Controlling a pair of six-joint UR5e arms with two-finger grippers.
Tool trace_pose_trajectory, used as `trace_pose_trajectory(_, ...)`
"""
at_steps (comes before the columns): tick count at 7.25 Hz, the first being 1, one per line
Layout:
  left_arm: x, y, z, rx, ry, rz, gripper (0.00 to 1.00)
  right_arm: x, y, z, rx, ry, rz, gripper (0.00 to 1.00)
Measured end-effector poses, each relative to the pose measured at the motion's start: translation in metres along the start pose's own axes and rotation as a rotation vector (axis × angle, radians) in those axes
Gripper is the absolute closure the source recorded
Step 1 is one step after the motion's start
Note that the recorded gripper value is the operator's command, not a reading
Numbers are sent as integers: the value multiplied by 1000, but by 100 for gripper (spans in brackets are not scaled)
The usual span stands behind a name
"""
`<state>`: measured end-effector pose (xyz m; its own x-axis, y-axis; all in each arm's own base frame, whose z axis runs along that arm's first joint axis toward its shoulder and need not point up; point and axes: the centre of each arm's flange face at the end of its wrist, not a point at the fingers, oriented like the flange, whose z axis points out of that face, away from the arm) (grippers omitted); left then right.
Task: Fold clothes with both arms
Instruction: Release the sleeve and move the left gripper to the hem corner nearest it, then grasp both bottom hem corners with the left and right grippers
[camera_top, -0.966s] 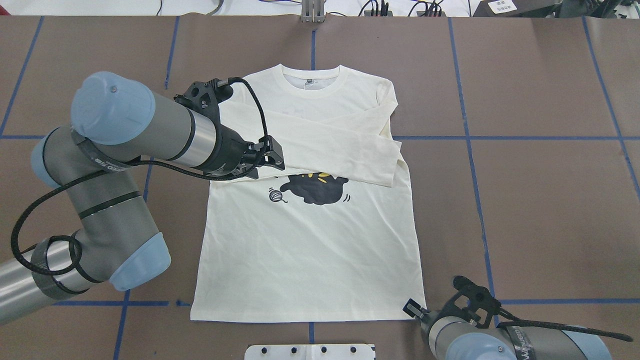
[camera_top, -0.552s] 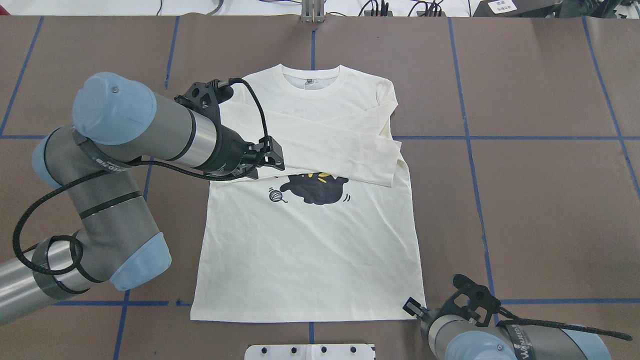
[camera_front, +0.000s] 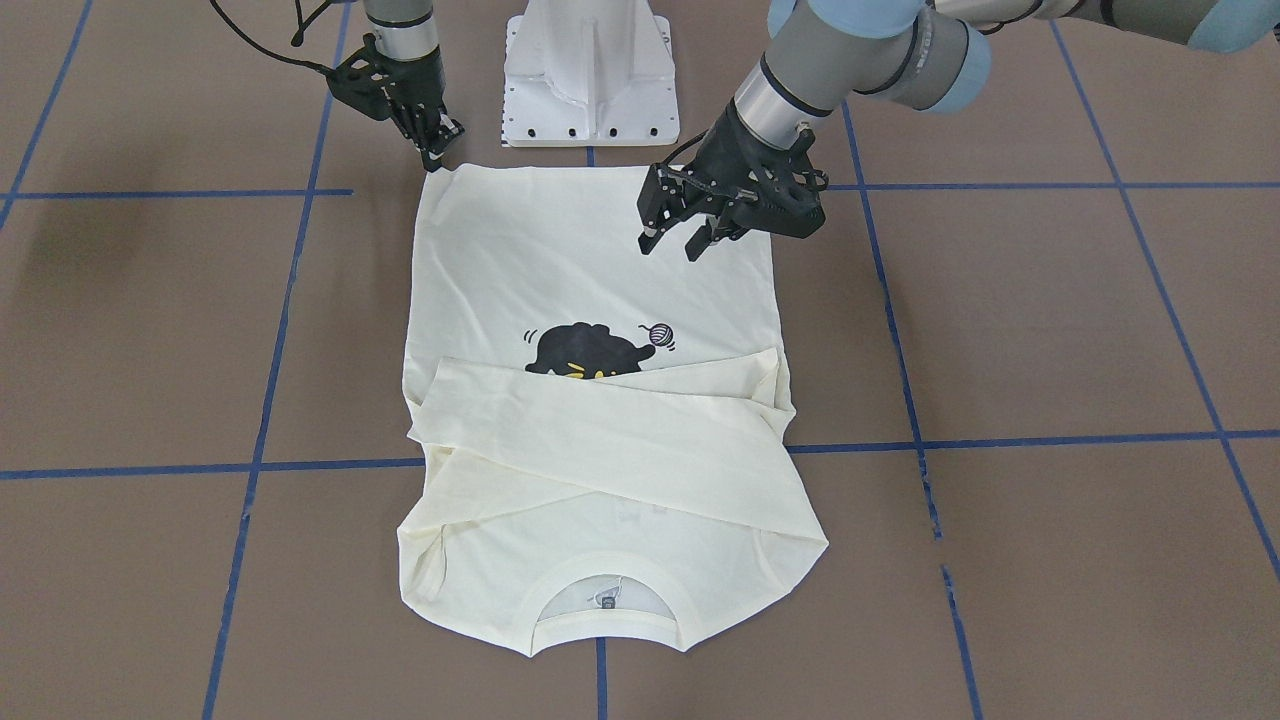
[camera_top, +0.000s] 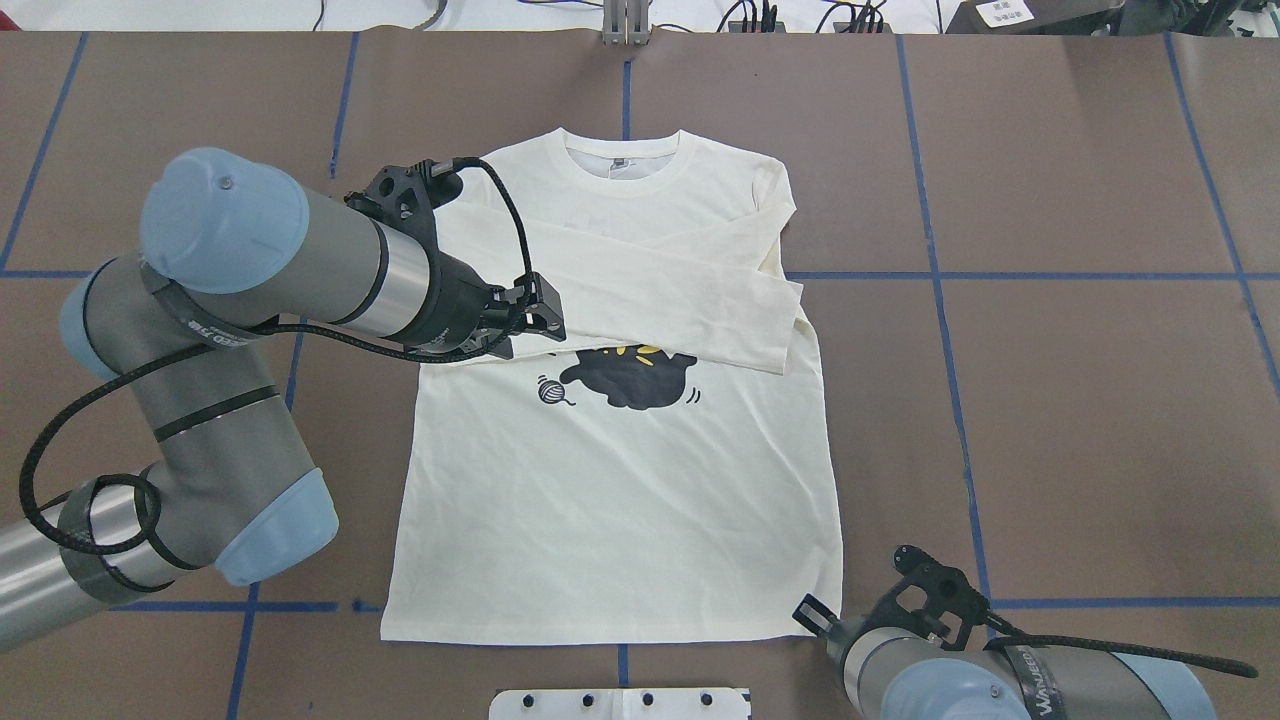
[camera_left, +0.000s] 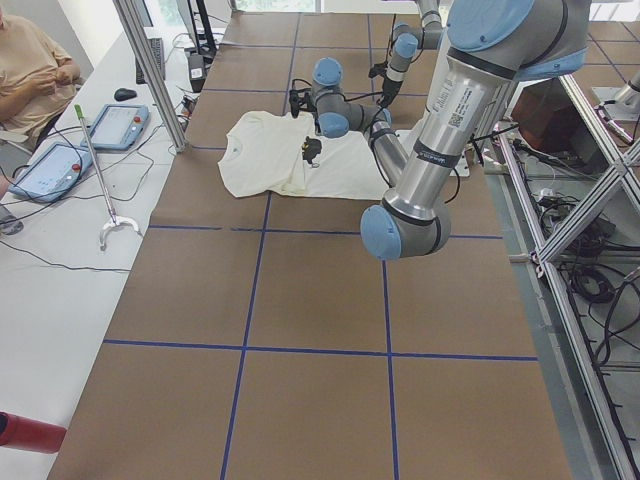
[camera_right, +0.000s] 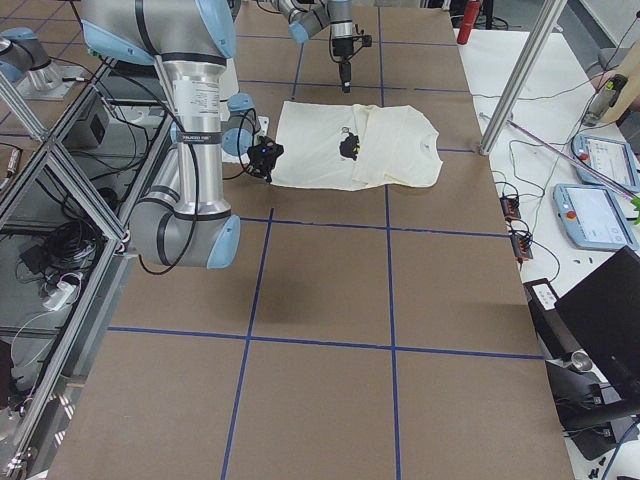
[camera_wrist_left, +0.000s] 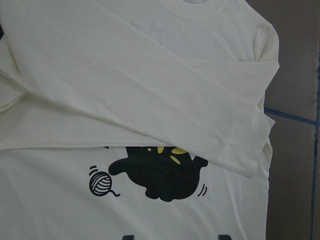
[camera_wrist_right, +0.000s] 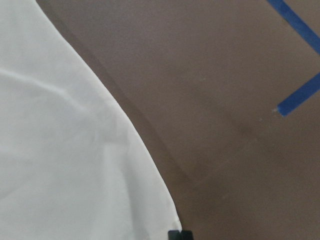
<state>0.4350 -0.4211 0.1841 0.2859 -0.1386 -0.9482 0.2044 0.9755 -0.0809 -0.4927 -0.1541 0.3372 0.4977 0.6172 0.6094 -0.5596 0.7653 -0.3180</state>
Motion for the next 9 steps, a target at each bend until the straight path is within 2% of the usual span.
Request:
trace_pose_trajectory(1, -7, 11, 2, 31, -19, -36, 37, -5, -5, -5, -3, -10, 9, 100)
trace_pose_trajectory(2, -15, 42, 10, 66, -72, -58, 39, -9, -13, -11, -5, -14, 21, 100)
trace_pose_trajectory(3, -33, 82, 18, 104, -153, -51, 44, -11, -21, -14, -3, -6, 30, 100)
trace_pose_trajectory(4, -64, 115, 18, 117, -231, -32, 43, -12, -26, -16, 4, 6, 33, 100)
trace_pose_trajectory(6, -111, 154, 14, 91, -322, -35, 45, -11, -29, -18, 11, 21, 31, 100)
trace_pose_trajectory(9, -152, 192, 53, 52, -430, -127, 44, -11, -29, -19, 11, 22, 30, 100)
